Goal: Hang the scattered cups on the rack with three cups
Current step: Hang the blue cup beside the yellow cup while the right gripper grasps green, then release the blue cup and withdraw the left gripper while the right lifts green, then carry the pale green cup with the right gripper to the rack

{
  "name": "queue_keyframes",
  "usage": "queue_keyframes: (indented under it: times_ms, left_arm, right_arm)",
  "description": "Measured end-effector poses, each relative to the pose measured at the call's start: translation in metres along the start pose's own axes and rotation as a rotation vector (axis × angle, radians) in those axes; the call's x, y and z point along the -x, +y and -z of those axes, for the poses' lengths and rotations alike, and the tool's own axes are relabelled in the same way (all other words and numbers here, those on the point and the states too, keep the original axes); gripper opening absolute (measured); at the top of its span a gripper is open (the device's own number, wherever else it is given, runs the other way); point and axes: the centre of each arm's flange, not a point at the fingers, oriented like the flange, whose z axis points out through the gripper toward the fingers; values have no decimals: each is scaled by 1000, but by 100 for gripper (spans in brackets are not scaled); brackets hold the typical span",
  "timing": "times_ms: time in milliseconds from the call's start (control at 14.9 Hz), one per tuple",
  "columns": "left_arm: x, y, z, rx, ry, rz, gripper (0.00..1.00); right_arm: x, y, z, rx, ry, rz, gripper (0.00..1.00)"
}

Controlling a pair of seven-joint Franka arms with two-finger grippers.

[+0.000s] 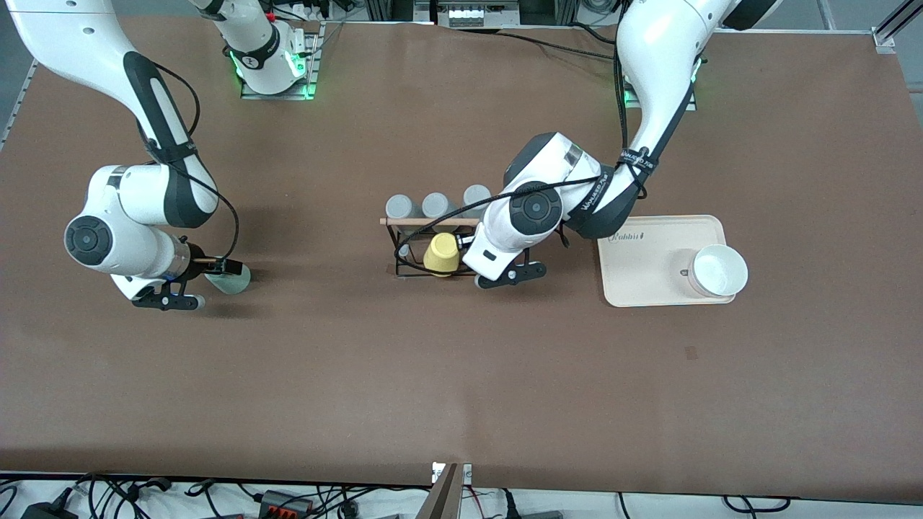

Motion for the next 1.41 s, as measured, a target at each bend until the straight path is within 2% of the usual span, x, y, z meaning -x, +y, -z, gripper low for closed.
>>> queue_keyframes:
  times_ms: [201,268,335,402,469,737,939,1140,1408]
  left_arm:
    - [-25,-19,40,37,37,36,88]
    - [-33,-32,64,44,47,54,96]
    - [-41,-49,92,49,56,73,100]
    - [-48,-69,122,54,67,87,100]
    - [-53,-90,151,55,74,89,100]
    - [-65,-187,247,37,87,-72,100]
    - [-60,-233,288,17,97,-133,100]
    - [-44,-240,298,-83,93,-150,100]
    - [-39,-247,297,-214,105,-147,100]
  right_arm:
    - [1,0,1,0,2,30,98]
    - [1,0,2,0,5,37,93]
    - [1,0,3,0,7,39,85]
    - [1,0,4,0,8,40,69]
    - [1,0,6,0,12,41,63]
    - [-4,-5,18,-2,34,53,63]
    - [-11,-44,64,4,35,89,63]
    - [-10,-102,125,-2,55,107,63]
    - [6,-187,173,-26,55,71,63]
